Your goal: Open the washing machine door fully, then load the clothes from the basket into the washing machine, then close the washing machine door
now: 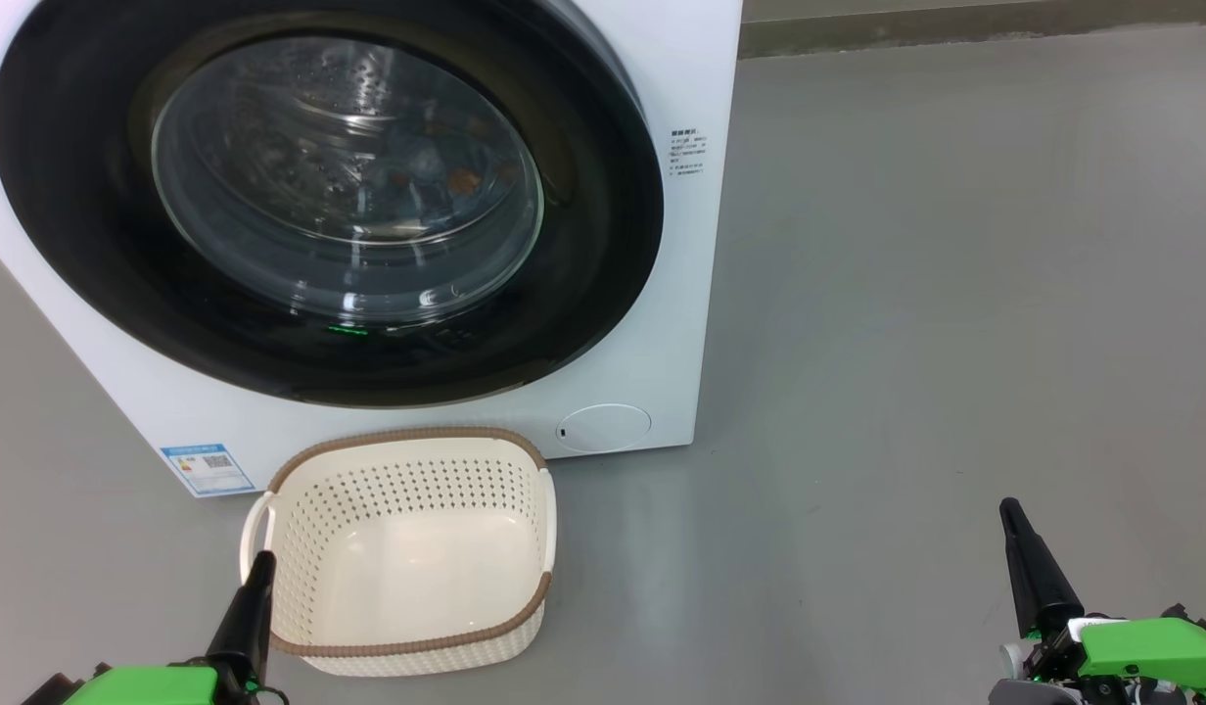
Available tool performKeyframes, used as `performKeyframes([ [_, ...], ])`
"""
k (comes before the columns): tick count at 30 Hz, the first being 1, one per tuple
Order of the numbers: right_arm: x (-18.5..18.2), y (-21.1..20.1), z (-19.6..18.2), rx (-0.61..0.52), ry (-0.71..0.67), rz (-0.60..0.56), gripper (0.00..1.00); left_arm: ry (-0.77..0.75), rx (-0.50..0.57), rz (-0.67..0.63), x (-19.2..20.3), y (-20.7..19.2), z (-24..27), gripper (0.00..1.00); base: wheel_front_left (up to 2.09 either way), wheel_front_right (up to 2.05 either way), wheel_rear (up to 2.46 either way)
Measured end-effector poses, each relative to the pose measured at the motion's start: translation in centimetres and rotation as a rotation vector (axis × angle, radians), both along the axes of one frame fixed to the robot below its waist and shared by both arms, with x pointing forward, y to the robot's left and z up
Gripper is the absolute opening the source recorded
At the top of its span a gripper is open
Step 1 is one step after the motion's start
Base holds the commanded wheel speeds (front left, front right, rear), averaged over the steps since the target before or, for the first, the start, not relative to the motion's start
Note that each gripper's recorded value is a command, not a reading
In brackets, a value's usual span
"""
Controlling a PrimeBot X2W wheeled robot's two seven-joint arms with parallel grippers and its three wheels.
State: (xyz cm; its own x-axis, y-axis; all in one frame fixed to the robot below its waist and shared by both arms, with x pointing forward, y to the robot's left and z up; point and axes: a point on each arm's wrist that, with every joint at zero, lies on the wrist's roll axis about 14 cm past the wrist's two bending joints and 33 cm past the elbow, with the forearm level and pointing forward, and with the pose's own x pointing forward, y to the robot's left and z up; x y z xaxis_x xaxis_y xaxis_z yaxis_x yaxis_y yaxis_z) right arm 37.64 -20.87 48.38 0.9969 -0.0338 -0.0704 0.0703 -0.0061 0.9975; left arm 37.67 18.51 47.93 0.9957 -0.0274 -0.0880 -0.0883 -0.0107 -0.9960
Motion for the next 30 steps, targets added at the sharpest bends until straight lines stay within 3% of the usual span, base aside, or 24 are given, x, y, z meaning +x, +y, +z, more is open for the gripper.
performKeyframes([
  [30,0.00,0.00,-0.01,0.000,0.000,0.000,0.00,0.000,0.000,0.000,0.00,0.01,0.00,0.00,0.00,0.00,0.00],
])
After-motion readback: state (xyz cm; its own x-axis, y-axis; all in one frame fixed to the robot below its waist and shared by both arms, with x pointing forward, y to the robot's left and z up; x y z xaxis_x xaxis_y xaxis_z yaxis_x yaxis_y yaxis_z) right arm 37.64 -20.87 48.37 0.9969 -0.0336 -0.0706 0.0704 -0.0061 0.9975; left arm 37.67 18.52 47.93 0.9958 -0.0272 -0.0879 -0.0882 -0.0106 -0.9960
